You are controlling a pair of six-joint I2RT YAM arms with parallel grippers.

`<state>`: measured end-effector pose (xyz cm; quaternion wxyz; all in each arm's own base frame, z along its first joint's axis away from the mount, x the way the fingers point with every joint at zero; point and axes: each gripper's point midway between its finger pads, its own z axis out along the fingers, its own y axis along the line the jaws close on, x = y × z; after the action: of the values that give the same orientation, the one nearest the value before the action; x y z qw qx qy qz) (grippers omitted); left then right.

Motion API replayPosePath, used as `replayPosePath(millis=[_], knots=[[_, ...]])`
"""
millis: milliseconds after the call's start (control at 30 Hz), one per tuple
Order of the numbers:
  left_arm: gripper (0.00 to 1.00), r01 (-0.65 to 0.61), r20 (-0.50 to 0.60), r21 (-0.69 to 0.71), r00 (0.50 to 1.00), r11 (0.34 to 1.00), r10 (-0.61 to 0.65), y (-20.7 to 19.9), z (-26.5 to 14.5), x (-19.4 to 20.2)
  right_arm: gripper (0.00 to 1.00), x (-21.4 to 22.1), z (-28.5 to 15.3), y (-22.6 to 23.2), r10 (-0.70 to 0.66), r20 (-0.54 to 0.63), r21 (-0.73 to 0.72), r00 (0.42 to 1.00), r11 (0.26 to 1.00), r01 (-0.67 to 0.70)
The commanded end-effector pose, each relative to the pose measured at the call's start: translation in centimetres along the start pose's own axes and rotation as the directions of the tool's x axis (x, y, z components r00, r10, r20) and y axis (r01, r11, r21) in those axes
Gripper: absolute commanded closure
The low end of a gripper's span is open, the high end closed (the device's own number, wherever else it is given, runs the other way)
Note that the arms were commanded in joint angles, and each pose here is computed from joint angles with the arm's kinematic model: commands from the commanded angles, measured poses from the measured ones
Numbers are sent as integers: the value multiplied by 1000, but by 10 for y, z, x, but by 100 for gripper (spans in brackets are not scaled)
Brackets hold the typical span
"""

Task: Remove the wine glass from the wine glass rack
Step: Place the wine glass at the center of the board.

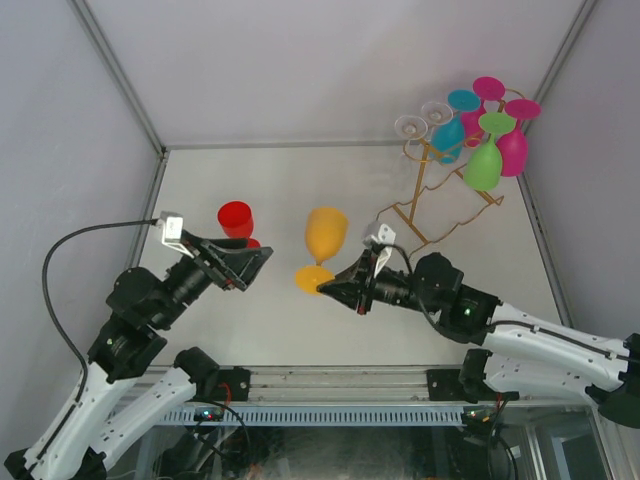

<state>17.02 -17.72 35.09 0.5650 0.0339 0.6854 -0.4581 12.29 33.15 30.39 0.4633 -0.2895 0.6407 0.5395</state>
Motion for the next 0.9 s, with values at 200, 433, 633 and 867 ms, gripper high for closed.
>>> replayPosePath(millis=[200, 433, 633, 867], knots=[[0, -28, 112, -174, 992, 984, 48, 18, -22, -36, 100, 75, -16, -31, -787, -339, -80, 514, 569, 818], [0, -58, 14, -272, 998, 961, 64, 30, -18, -31, 100, 117, -13, -44, -843, -462, -212, 275, 407, 889], [0, -96, -120, -244, 990, 965, 69, 25, -3, -14, 100, 140, -7, -50, -868, -478, -286, 134, 298, 911], [0, -73, -278, 10, 958, 997, 73, -15, 11, 16, 100, 156, -2, -60, -900, -435, -308, -21, 127, 943]])
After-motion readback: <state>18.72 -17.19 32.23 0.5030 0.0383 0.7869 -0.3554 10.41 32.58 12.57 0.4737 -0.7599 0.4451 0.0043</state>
